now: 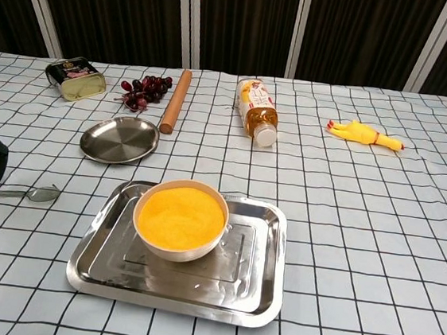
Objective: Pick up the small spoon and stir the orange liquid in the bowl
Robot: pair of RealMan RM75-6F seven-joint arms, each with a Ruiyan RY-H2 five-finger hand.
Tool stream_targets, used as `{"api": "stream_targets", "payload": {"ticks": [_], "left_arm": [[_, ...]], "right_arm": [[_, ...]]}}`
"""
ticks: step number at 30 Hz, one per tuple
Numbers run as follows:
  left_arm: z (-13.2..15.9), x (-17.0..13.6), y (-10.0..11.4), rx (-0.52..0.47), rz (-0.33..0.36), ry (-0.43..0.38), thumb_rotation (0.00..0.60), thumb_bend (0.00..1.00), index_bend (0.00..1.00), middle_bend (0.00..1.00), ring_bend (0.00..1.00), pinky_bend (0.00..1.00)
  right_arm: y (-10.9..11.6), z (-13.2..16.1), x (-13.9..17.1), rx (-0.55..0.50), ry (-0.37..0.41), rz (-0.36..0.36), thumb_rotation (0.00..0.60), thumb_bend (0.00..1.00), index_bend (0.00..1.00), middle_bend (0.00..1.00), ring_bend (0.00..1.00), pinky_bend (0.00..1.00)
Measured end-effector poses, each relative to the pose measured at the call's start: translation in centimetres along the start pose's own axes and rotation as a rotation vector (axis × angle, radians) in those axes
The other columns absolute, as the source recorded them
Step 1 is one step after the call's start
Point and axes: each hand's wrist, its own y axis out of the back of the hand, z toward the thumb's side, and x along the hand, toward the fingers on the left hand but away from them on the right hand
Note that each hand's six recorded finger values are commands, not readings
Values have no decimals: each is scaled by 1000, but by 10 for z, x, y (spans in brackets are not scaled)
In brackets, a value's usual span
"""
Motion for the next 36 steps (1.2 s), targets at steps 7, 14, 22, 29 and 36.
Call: {"api": "stream_targets", "payload": {"ticks": [7, 14, 22, 29, 36], "left_arm": [[2, 2, -6, 4, -12, 11, 600, 463, 512, 986, 923, 972], [5, 4, -9, -6, -19, 10, 600, 491, 515, 986, 923, 972], [6, 4, -10, -7, -26, 6, 600, 497, 510, 986, 923, 973], [1, 3, -7, -14, -28, 15, 600, 497, 508, 986, 923, 973], [-1, 3, -6, -13, -36, 16, 600, 498, 512, 986, 923, 972]], "right_arm": [[0, 1, 0, -5, 3, 1, 600, 323, 0, 0, 0, 0], [0, 0, 0, -9, 1, 3, 600, 323, 0, 0, 0, 0], [0, 0, 0, -11, 0, 1, 600, 323, 0, 0, 0, 0], [0, 0, 0, -11, 0, 0, 600, 322, 0, 0, 0, 0], [-1, 1, 0, -11, 0, 2, 600, 322, 0, 0, 0, 0]]}}
